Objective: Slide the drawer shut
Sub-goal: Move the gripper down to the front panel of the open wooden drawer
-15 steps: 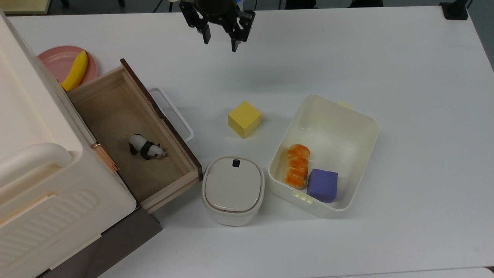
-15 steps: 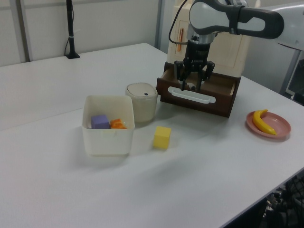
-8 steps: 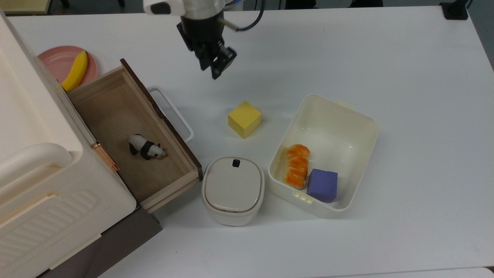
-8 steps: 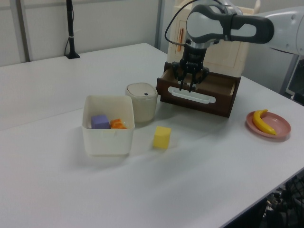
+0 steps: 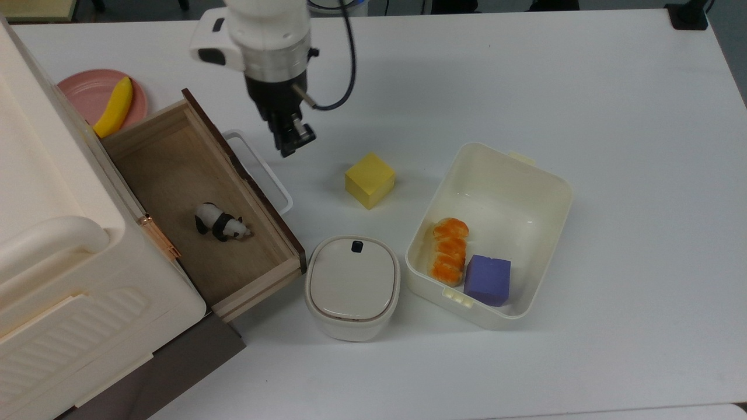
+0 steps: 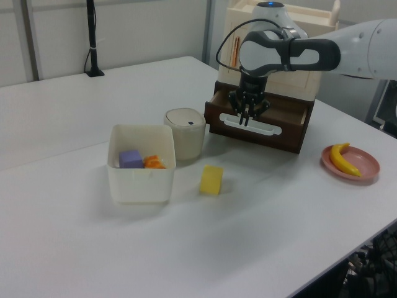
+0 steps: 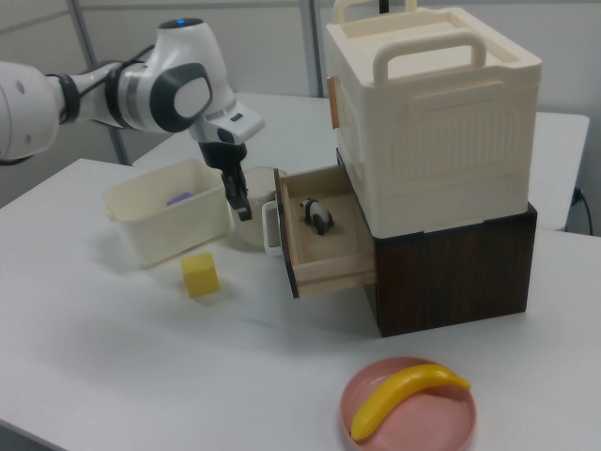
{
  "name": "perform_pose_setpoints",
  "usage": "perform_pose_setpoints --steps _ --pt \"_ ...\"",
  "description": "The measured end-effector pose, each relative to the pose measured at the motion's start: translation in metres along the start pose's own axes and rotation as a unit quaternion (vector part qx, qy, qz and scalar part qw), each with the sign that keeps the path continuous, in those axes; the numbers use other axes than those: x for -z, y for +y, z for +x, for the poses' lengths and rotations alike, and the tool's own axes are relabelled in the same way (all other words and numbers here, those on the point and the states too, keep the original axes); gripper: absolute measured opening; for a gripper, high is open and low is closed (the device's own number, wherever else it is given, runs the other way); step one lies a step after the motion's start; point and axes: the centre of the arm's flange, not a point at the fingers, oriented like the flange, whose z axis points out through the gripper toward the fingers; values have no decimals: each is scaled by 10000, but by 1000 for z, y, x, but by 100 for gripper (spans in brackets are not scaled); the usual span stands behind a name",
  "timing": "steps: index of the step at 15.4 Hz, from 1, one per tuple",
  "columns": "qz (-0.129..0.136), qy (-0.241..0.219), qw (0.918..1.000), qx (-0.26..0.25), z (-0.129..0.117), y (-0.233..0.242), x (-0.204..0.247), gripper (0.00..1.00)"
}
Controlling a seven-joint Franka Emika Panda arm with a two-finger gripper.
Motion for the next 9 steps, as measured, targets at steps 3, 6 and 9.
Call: perform_pose_setpoints --steps 3,6,9 --pt "-36 109 9999 -97 18 3 -23 15" --pt "39 296 9995 -131 29 3 -22 15" --pt "-29 378 9991 -192 39 6 -45 15"
